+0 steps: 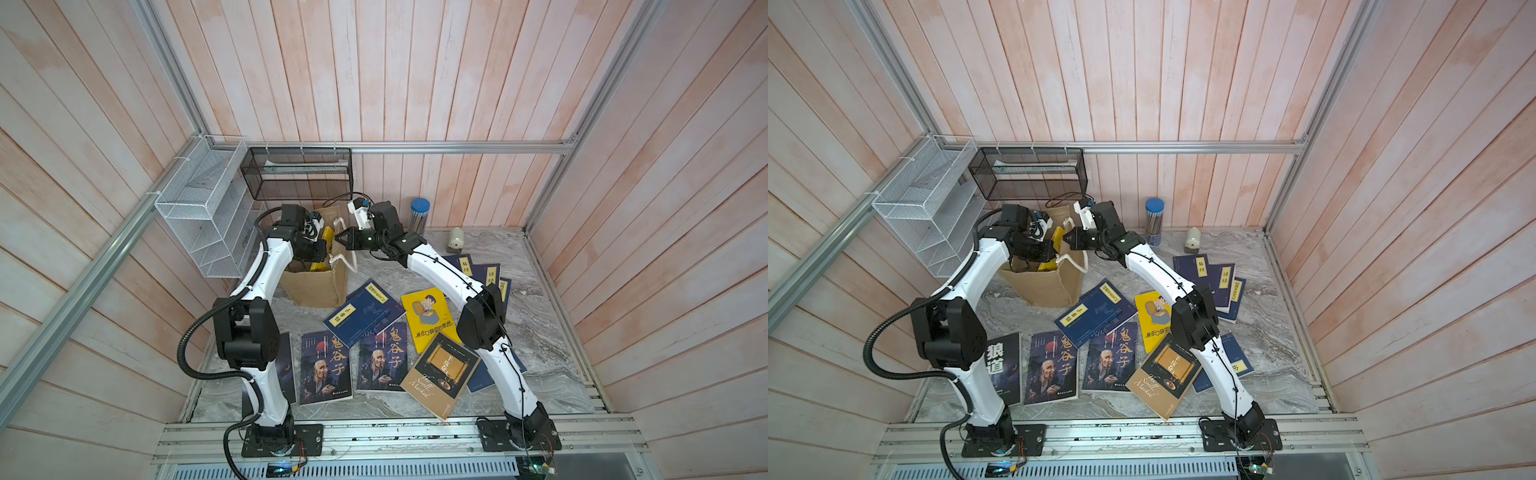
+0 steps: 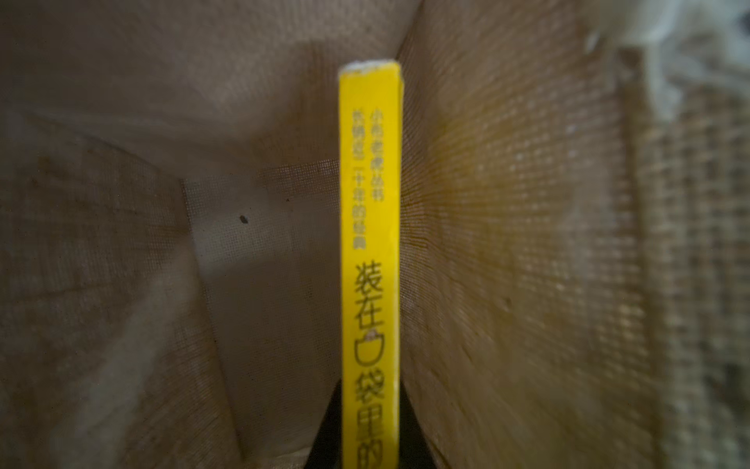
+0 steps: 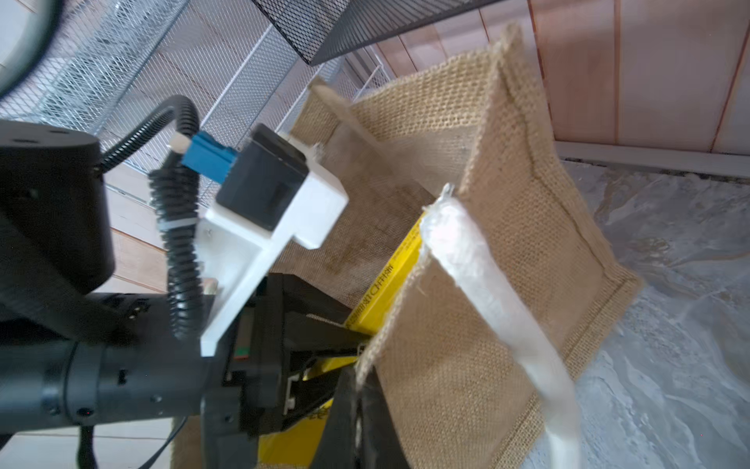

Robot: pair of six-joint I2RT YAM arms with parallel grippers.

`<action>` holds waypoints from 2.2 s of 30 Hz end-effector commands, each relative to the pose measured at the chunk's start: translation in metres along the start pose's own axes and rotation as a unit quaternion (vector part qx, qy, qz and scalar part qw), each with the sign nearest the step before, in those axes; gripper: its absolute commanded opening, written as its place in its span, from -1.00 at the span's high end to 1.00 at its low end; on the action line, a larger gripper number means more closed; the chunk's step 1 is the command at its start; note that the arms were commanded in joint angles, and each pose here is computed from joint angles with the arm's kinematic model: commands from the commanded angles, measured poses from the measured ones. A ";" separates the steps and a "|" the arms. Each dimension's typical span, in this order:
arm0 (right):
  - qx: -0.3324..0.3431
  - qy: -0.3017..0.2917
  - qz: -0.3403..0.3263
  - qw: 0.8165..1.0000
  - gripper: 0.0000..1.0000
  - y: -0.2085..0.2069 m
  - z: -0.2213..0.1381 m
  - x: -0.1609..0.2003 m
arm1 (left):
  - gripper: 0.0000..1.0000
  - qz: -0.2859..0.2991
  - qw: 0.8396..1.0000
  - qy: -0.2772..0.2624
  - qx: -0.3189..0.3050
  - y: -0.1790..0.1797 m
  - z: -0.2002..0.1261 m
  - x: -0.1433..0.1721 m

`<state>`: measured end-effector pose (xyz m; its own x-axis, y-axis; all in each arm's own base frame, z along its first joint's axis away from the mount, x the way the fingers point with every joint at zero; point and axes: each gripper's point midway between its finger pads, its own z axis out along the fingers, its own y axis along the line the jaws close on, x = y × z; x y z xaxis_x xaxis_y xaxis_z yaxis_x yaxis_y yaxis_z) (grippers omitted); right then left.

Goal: Put the books into the canvas bag
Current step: Place the book in the canvas bag, then pick up the book from the center of the board.

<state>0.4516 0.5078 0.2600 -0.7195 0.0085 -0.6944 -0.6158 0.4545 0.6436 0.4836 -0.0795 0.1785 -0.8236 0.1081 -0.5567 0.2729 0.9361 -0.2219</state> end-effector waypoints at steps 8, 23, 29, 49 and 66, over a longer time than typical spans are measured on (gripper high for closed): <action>0.000 0.010 0.008 1.000 1.00 -0.018 0.004 0.007 | 0.98 -0.078 0.994 -0.013 0.070 0.016 0.026 0.003; 0.005 0.018 0.007 1.000 1.00 -0.023 0.006 0.012 | 0.25 -0.056 0.998 -0.034 0.007 0.037 0.009 -0.011; 0.027 0.012 -0.009 1.000 1.00 -0.025 0.003 0.007 | -0.03 -0.040 0.990 -0.103 -0.084 0.056 -0.039 -0.043; 0.083 -0.006 -0.044 0.996 0.48 -0.001 -0.043 -0.022 | -0.10 -0.001 0.969 -0.248 -0.017 -0.017 -0.156 -0.072; 0.246 0.025 0.060 0.967 0.19 -0.078 -0.189 0.116 | -0.09 0.070 0.978 -0.173 0.093 -0.179 -0.115 0.041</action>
<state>0.3585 0.3276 0.2070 -0.7885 -0.0069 -0.6150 -0.3874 0.7822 0.4879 0.3506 -0.1947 0.3034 -0.5383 0.0918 -0.8378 0.5026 0.8329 -0.2316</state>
